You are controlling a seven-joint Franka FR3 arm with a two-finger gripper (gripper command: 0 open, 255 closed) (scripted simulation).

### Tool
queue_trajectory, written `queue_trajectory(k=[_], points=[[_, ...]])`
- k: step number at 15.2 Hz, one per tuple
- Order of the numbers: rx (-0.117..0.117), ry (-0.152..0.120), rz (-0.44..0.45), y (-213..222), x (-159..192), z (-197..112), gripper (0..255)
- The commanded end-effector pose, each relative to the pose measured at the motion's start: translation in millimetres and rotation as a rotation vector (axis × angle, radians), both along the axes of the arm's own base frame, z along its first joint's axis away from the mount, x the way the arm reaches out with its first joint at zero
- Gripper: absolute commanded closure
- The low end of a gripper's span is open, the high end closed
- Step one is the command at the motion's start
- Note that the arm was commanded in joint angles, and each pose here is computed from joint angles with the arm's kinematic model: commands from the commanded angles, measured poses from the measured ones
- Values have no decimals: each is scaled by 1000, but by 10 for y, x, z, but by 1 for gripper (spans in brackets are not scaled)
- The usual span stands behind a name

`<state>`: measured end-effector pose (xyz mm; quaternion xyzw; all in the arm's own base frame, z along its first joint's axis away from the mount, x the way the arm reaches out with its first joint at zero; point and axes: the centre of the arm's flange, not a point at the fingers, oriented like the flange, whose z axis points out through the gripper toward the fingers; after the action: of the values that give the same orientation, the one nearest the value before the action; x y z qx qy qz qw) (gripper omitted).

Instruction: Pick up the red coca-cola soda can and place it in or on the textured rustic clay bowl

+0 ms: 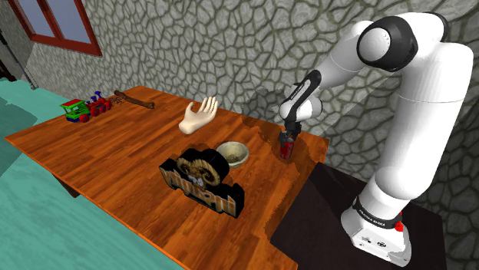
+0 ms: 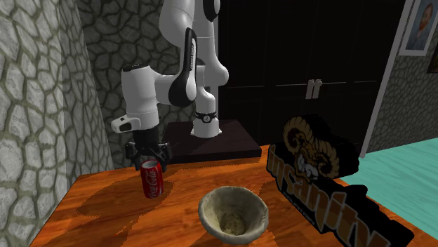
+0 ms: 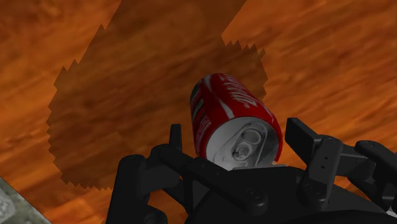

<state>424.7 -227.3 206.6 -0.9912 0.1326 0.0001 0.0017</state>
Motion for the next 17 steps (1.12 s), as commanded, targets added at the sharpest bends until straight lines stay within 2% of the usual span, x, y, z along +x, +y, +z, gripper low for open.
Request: queue_trajectory(k=[1, 3, 4, 13, 17], points=[[0, 0, 0, 0, 0, -2, 0], [0, 0, 0, 0, 0, -2, 0], [0, 0, 0, 0, 0, -2, 255], [0, 0, 0, 0, 0, -2, 255], [0, 0, 0, 0, 0, 209, 255]])
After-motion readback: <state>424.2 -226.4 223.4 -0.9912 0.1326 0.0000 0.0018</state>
